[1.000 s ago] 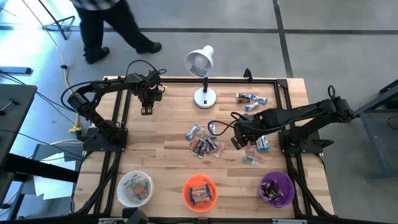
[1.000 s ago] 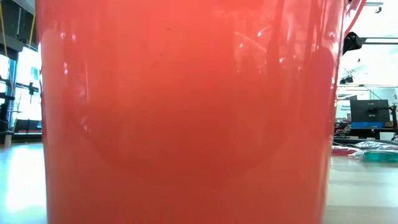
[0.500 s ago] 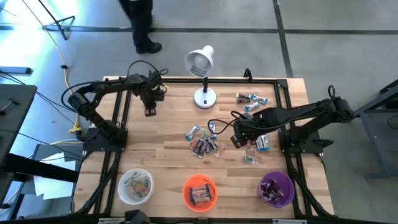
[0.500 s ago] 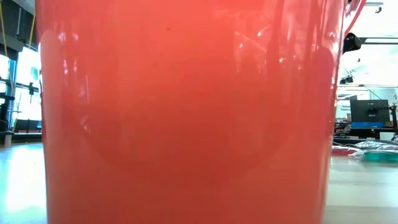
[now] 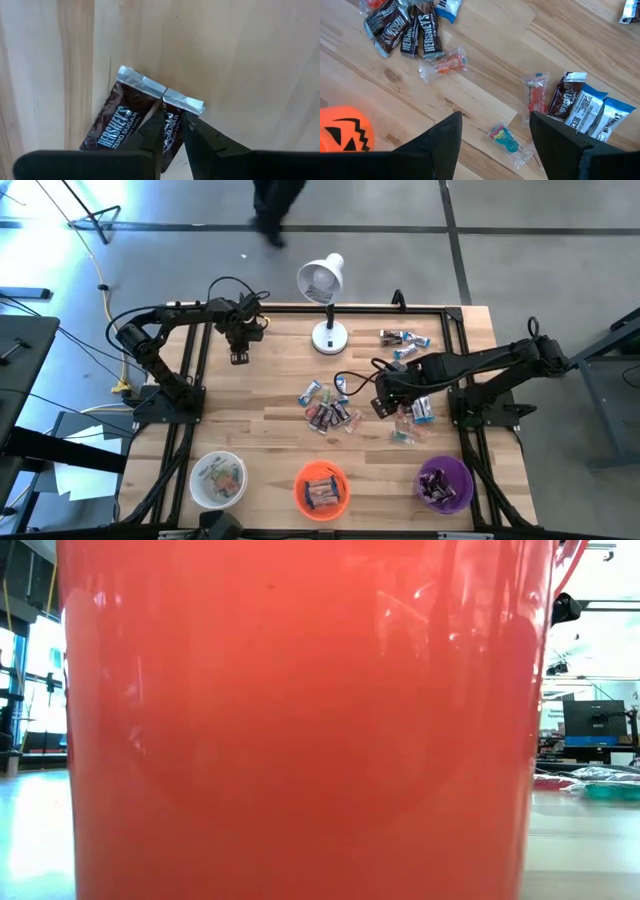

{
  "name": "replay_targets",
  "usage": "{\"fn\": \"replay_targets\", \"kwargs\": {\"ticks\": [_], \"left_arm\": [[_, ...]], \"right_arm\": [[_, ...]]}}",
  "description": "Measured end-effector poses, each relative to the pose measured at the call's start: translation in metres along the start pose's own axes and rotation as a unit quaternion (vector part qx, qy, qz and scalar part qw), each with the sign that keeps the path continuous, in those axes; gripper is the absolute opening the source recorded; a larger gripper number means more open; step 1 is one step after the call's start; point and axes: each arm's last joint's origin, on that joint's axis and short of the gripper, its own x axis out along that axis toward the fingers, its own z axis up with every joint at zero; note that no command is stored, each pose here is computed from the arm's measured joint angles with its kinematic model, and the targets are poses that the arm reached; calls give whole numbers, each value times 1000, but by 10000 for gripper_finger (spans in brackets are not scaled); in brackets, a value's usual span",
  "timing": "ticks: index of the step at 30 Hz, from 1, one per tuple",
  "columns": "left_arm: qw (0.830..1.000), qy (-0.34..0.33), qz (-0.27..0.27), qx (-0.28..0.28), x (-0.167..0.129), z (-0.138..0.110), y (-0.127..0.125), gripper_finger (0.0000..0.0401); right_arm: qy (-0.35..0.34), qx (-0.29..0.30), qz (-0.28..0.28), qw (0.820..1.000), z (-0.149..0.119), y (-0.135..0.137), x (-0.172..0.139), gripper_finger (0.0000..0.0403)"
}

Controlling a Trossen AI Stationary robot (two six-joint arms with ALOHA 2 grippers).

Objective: Organize candy in baskets
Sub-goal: Put the brown chocolate bar into the purple bucket

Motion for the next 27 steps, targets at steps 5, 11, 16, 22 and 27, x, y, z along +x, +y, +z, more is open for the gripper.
{"fn": "replay_targets", "kwargs": {"ticks": [5, 11, 16, 22, 27], "left_arm": [[1000, -6, -2, -5, 2, 2, 0, 78], [998, -22, -14, -57, 3, 3, 0, 65], [992, -38, -61, -105, 3, 3, -3, 8], [985, -37, -70, -154, 3, 3, -4, 1], [976, -58, -98, -185, -3, 3, -7, 0]], "right_arm": [[0, 0, 0, 1000, 0, 0, 0, 226], [-1, 0, 0, 1000, 0, 0, 0, 226], [-2, 0, 0, 1000, 0, 0, 0, 226], [-2, -1, 0, 1000, 0, 0, 0, 226], [-2, -2, 0, 1000, 0, 0, 0, 226]]}}
